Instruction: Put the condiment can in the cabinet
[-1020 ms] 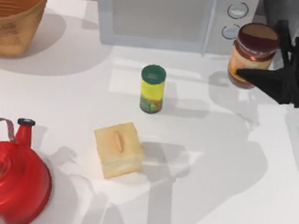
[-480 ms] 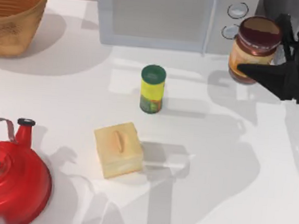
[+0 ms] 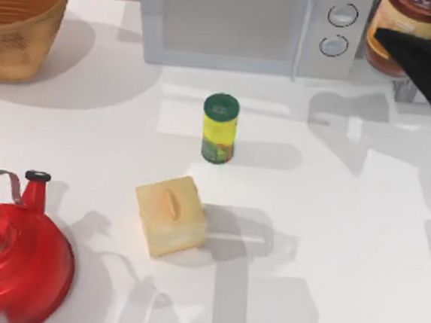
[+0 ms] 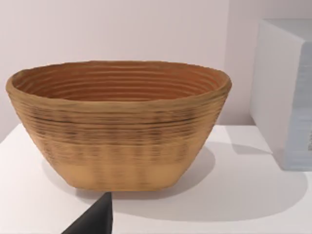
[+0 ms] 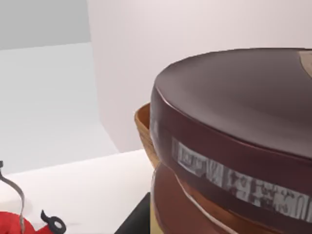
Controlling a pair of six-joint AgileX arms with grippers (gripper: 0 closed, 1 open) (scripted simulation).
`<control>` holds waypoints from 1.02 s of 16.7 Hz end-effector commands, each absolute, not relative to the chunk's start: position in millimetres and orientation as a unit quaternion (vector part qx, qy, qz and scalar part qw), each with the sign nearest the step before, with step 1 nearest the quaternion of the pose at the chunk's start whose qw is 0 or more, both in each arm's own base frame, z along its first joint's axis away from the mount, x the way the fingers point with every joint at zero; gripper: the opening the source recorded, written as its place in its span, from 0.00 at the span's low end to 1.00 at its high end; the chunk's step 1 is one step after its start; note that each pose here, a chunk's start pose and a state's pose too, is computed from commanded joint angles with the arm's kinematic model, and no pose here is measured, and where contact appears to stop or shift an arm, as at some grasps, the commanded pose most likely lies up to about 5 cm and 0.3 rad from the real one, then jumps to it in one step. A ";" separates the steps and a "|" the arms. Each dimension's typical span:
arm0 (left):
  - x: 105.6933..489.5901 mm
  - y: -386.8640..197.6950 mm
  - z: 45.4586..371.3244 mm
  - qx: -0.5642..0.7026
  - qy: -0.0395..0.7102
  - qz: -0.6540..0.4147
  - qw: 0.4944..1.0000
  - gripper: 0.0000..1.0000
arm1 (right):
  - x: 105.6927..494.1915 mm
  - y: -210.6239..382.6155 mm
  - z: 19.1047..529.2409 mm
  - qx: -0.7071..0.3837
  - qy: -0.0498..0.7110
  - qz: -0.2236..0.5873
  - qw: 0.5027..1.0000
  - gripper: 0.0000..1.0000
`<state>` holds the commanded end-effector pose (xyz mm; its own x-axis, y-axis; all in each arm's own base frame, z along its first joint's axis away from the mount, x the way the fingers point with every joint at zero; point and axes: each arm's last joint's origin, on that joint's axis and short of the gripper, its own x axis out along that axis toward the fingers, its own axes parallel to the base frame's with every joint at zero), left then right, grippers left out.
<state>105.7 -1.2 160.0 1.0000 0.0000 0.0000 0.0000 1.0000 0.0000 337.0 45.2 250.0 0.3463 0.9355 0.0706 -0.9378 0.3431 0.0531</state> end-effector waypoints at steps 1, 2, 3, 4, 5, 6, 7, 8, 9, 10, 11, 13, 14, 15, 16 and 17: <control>105.7 -1.2 160.0 0.000 0.000 0.000 1.000 1.00 | 321.3 41.6 260.2 0.051 -0.015 0.540 0.840 0.00; 105.7 -1.2 160.0 0.000 0.000 0.000 1.000 1.00 | 304.0 37.9 268.8 0.059 -0.017 0.506 0.860 0.00; 105.7 -1.2 160.0 0.000 0.000 0.000 1.000 1.00 | 285.3 34.2 275.6 0.067 -0.020 0.471 0.879 0.00; 105.7 -1.2 160.0 0.000 0.000 0.000 1.000 1.00 | 265.7 30.6 280.2 0.073 -0.023 0.435 0.897 0.00; 105.7 -1.2 160.0 0.000 0.000 0.000 1.000 1.00 | 245.7 27.2 282.4 0.077 -0.027 0.399 0.913 0.00; 105.7 -1.2 160.0 0.000 0.000 0.000 1.000 1.00 | 225.6 24.0 282.0 0.080 -0.031 0.362 0.928 0.00; 105.7 -1.2 160.0 0.000 0.000 0.000 1.000 1.00 | 206.2 21.0 279.0 0.081 -0.034 0.326 0.941 0.00; 105.7 -1.2 160.0 0.000 0.000 0.000 1.000 1.00 | 187.9 18.2 273.5 0.080 -0.038 0.290 0.953 0.00; 105.7 -1.2 160.0 0.000 0.000 0.000 1.000 1.00 | 171.2 15.7 265.8 0.078 -0.040 0.256 0.963 0.00; 105.7 -1.2 160.0 0.000 0.000 0.000 1.000 1.00 | 156.4 13.3 256.2 0.074 -0.042 0.222 0.971 0.00; 105.7 -1.2 160.0 0.000 0.000 0.000 1.000 1.00 | 143.7 11.1 245.4 0.069 -0.042 0.190 0.978 0.00; 105.7 -1.2 160.0 0.000 0.000 0.000 1.000 1.00 | 124.7 7.1 222.0 0.055 -0.039 0.130 0.989 0.00; 105.7 -1.2 160.0 0.000 0.000 0.000 1.000 1.00 | 118.3 5.3 210.2 0.046 -0.035 0.103 0.993 0.00; 105.7 -1.2 160.0 0.000 0.000 0.000 1.000 1.00 | 113.6 3.8 198.9 0.037 -0.030 0.079 0.996 0.00; 105.7 -1.2 160.0 0.000 0.000 0.000 1.000 1.00 | 110.4 2.4 188.4 0.028 -0.024 0.056 0.998 0.00; 105.7 -1.2 160.0 0.000 0.000 0.000 1.000 1.00 | 108.2 1.2 179.0 0.020 -0.018 0.037 0.999 0.00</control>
